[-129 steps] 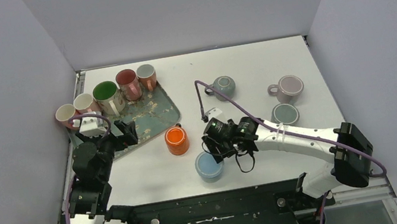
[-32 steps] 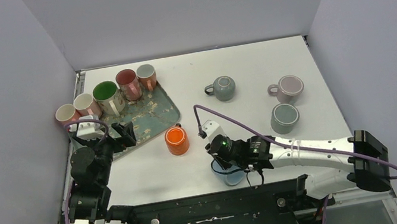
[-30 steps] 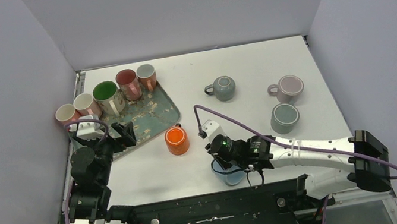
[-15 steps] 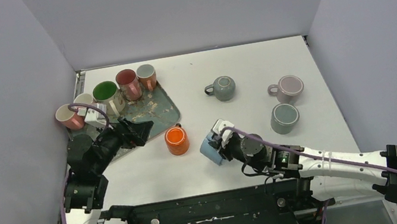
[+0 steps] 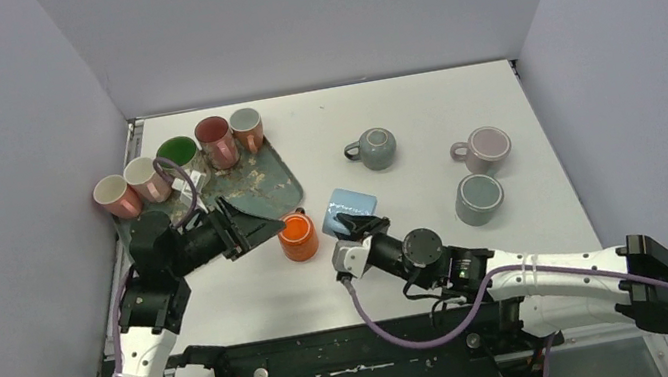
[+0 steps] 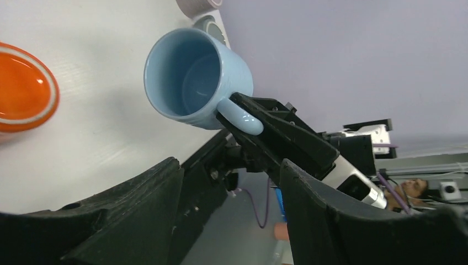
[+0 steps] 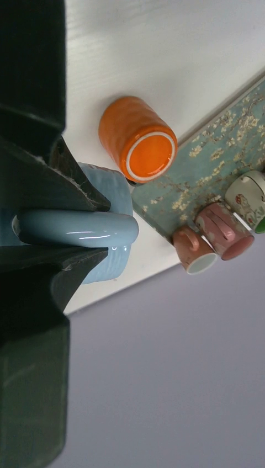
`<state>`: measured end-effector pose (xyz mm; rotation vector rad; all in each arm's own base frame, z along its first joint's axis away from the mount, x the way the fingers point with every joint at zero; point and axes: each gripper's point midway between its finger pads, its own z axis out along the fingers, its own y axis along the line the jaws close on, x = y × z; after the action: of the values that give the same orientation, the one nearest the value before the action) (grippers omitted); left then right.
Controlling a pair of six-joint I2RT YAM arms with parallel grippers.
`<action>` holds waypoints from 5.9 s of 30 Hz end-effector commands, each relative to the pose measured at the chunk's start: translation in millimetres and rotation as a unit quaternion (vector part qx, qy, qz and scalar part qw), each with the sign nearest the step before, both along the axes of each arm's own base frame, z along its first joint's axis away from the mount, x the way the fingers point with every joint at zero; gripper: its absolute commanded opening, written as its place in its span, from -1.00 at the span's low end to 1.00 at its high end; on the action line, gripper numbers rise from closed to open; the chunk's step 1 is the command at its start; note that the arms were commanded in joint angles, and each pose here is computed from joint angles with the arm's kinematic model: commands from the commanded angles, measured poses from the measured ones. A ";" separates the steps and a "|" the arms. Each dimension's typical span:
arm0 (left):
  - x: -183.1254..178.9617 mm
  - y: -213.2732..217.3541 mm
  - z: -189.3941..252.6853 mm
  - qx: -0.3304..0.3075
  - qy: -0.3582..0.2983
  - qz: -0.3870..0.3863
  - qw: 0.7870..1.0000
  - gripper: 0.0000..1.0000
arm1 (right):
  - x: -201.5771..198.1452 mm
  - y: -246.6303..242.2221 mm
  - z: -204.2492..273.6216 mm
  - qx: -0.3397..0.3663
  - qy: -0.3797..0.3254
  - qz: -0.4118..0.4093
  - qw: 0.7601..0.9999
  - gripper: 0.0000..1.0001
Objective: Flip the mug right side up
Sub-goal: Turn over the cup at the center of the board, then place the cup on the tray.
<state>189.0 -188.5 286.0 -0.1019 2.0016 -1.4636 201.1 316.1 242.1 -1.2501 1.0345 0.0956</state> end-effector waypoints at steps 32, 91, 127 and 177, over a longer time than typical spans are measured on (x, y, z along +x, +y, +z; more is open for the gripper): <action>-32.4 -39.4 3.8 -0.128 0.085 -0.078 0.985 -0.12 | -48.1 48.8 103.0 -0.028 -0.346 -0.045 0.937 -1.00; -2.8 -56.4 -19.8 -0.104 0.104 -0.035 0.989 -0.36 | -24.9 15.8 52.0 -0.091 -0.298 -0.076 0.947 -1.00; 16.1 -71.1 2.3 -0.148 0.048 -0.024 0.988 -1.00 | -25.9 4.7 30.4 -0.064 -0.256 -0.083 0.961 0.37; 225.9 58.2 -58.5 0.196 -0.286 0.294 0.891 -1.00 | -49.9 -60.1 72.9 0.166 -0.083 -0.043 0.982 1.00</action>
<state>397.5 -130.9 154.0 -0.1325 1.8538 -0.5576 154.5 256.3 307.3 -0.9273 0.8922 0.0499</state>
